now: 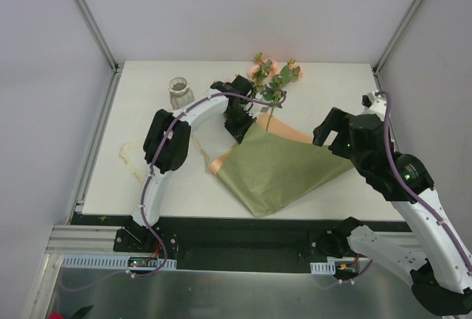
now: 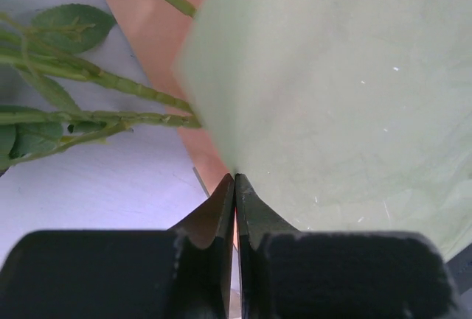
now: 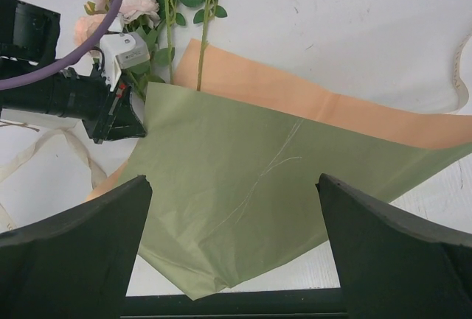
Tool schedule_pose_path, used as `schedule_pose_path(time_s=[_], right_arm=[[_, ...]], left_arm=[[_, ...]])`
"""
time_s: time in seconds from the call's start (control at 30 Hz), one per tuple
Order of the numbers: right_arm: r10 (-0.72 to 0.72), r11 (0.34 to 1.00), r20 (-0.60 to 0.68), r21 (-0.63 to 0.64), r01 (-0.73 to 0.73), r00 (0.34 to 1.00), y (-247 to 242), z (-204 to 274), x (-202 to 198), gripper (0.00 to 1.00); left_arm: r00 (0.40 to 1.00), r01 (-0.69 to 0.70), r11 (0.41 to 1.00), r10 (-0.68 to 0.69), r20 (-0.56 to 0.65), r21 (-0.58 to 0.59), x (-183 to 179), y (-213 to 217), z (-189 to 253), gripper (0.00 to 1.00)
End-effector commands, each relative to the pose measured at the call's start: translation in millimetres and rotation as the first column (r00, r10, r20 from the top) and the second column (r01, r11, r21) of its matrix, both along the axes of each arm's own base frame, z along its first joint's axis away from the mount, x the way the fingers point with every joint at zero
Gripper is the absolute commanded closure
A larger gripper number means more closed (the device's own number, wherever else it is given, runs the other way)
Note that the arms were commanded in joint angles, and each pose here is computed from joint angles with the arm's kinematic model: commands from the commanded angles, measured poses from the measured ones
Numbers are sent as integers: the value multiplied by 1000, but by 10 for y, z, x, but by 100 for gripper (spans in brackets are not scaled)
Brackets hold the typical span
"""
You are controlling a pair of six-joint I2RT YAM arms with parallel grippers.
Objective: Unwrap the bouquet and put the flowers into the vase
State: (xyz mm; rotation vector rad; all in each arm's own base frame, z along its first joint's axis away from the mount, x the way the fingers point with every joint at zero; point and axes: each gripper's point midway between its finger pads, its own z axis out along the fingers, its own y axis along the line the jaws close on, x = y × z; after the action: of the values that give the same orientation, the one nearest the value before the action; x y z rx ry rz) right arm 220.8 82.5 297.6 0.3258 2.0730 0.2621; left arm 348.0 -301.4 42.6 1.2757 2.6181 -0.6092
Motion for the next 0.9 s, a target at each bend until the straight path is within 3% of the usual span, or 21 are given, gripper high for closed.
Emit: schedule_pose_path(time_s=[0.0, 0.27, 0.5, 0.73, 0.87], right_arm=[[15, 999, 67, 34, -17, 998, 39, 254, 48, 0], [-23, 1000, 95, -9, 24, 995, -93, 405, 55, 0], [-83, 996, 106, -14, 85, 991, -315, 537, 143, 6], [22, 1000, -12, 4, -22, 1000, -56, 379, 546, 9], [151, 986, -50, 72, -147, 987, 293, 187, 764, 12]], left_arm=[[995, -3, 995, 13, 102, -96, 1, -66, 712, 100], [989, 85, 977, -59, 137, -196, -464, -231, 1308, 100], [973, 210, 948, -178, 146, -239, -1167, -326, 1676, 100], [901, 433, 865, -404, 161, -254, -2192, -312, 2103, 100], [825, 564, 787, -550, 129, -249, -2679, -248, 2194, 100]])
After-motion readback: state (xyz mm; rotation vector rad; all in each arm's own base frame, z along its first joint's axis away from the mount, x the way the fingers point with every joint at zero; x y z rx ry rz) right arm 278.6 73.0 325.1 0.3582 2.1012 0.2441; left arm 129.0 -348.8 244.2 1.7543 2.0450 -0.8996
